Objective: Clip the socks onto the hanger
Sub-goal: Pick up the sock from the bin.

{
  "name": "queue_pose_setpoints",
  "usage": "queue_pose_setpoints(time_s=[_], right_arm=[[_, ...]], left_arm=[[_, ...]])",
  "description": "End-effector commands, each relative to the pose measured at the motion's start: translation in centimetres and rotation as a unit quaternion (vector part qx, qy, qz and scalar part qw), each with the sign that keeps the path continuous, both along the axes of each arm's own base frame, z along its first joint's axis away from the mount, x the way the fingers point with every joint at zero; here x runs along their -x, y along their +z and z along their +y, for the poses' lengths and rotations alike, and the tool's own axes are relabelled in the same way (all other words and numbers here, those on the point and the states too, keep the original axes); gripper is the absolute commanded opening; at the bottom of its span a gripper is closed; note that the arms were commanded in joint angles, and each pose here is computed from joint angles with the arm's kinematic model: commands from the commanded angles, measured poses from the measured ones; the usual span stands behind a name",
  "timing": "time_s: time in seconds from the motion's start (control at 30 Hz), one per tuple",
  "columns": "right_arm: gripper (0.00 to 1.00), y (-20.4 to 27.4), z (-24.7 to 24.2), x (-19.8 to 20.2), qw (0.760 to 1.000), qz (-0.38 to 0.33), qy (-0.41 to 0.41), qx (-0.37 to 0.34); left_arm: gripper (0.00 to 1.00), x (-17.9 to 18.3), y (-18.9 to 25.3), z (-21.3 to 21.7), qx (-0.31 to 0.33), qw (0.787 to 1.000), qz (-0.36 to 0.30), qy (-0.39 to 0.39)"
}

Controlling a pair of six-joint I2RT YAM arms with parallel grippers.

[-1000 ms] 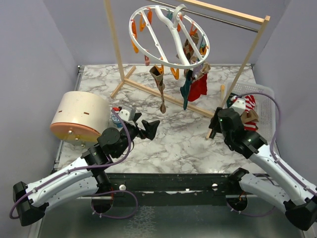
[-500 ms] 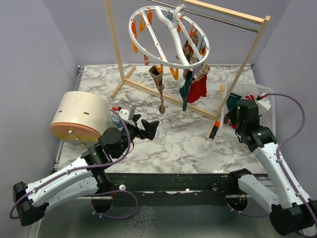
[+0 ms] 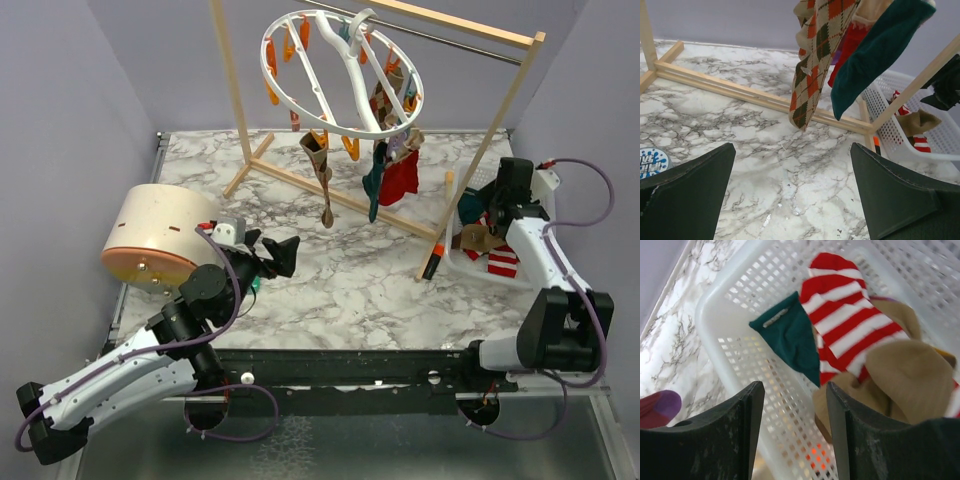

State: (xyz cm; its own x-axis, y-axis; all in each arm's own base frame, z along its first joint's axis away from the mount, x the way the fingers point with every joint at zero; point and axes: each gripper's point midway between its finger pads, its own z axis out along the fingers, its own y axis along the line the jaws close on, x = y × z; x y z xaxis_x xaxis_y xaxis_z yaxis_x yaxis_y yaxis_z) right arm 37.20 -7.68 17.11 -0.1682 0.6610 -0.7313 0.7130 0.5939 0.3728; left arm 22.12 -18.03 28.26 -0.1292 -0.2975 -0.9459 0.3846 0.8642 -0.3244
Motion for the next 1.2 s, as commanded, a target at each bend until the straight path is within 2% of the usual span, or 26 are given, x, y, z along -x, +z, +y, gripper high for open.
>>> queue_pose_setpoints(time_s=[0.0, 0.33, 0.57, 1.0, 1.17], right_arm=[[0.57, 0.9, -0.3, -5.2, 0.998, -0.025, 0.050, 0.032], [0.56, -6.2, -0.8, -9.5, 0.996, 0.039, 0.080, 0.009], [0.51, -8.2, 0.2, -11.4, 0.993, 0.036, 0.116, -0.013], [0.50, -12.8, -0.5, -10.1, 0.988, 0.114, 0.104, -0.008], [0.46, -14.2, -0.2, -9.6, 0.985, 0.131, 0.109, -0.016]], left_arm=[[0.99, -0.1, -0.3, 1.2, -0.011, 1.000, 0.000, 0.024], [0.99, -0.7, -0.6, 0.9, -0.038, 0.999, -0.009, 0.026], [0.99, -0.8, -1.4, 0.2, -0.051, 0.999, -0.001, 0.017], [0.99, -1.1, -1.2, -0.1, -0.054, 0.998, -0.011, 0.016], [0.99, -1.2, -1.3, -0.1, -0.056, 0.998, -0.010, 0.016]])
